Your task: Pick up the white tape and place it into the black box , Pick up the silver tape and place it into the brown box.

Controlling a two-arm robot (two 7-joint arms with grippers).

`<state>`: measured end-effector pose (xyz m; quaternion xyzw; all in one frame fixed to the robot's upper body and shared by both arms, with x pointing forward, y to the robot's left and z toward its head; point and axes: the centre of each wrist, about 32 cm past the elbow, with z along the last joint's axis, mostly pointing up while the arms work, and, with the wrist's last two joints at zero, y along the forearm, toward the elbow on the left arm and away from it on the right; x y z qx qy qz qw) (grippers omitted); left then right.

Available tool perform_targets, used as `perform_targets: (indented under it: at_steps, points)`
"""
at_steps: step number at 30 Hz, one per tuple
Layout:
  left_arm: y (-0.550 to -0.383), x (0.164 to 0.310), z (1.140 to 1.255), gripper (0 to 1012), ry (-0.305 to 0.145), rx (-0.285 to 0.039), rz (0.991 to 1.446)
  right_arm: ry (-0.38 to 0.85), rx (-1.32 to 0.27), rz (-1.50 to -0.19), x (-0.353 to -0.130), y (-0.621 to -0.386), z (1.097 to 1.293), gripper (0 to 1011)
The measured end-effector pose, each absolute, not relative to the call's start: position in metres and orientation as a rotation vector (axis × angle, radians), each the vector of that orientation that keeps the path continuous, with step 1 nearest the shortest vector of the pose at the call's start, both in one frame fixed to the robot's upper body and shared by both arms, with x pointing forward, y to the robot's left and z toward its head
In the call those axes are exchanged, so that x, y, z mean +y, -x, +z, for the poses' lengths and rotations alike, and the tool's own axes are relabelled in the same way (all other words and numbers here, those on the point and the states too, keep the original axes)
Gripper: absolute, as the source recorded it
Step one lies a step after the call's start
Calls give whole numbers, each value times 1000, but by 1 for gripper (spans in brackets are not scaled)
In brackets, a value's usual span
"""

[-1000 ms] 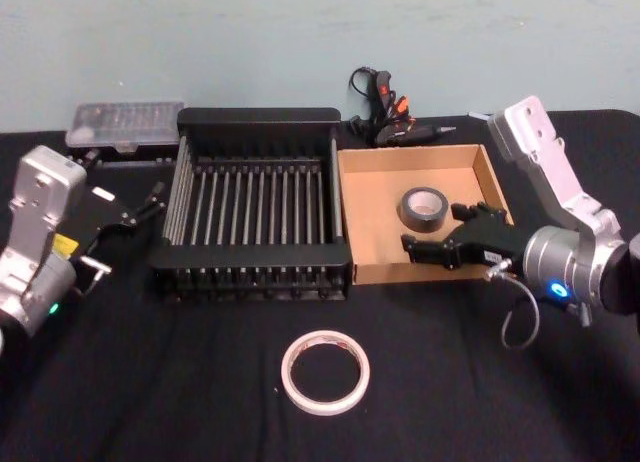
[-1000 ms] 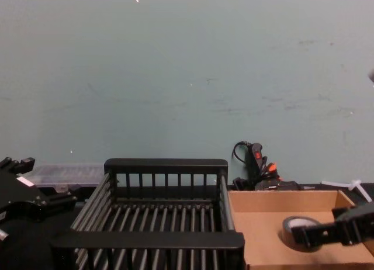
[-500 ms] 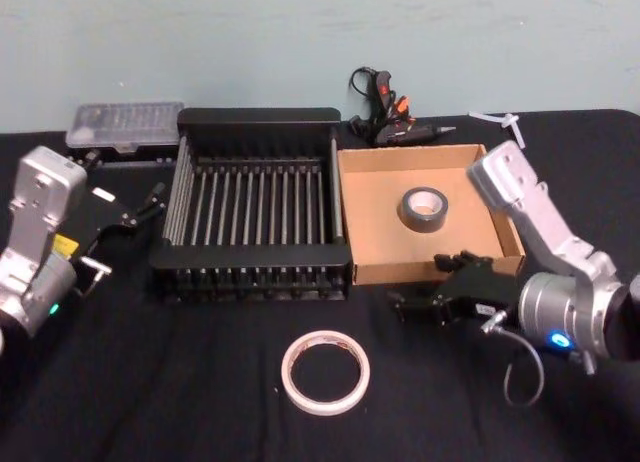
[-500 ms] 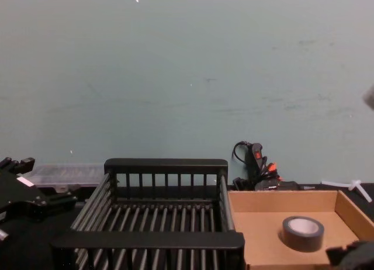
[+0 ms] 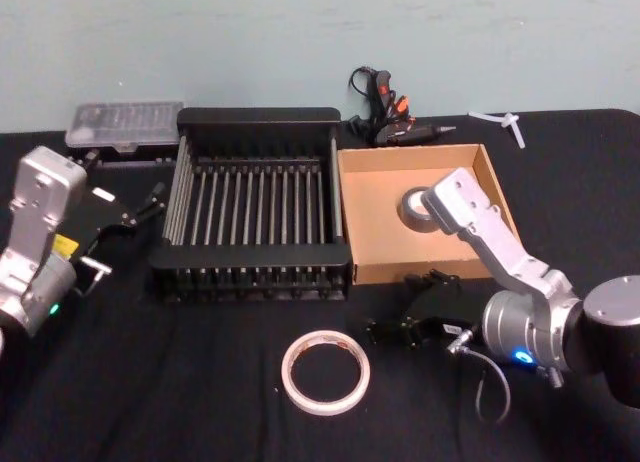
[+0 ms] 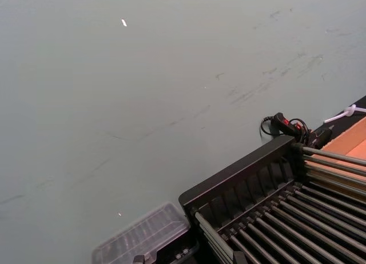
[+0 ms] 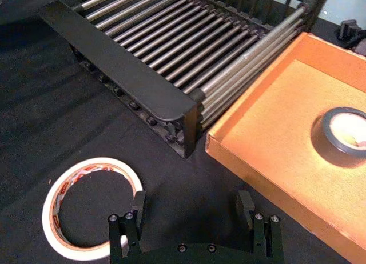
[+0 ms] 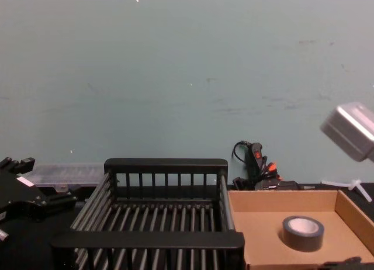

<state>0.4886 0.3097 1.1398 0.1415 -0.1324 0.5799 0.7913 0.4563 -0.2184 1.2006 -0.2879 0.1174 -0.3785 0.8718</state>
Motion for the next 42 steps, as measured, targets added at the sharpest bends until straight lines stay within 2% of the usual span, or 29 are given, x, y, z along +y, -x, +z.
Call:
perform_targets:
  at_steps: [15,42]
  points:
    - [-489,310,1140,1001,-304,-285,1248,627,221,-731,-195,-458,1192,1002]
    - [-489,310,1140,1001,-304,-285,1248,664,219,-690,-185,-445,1183,1002]
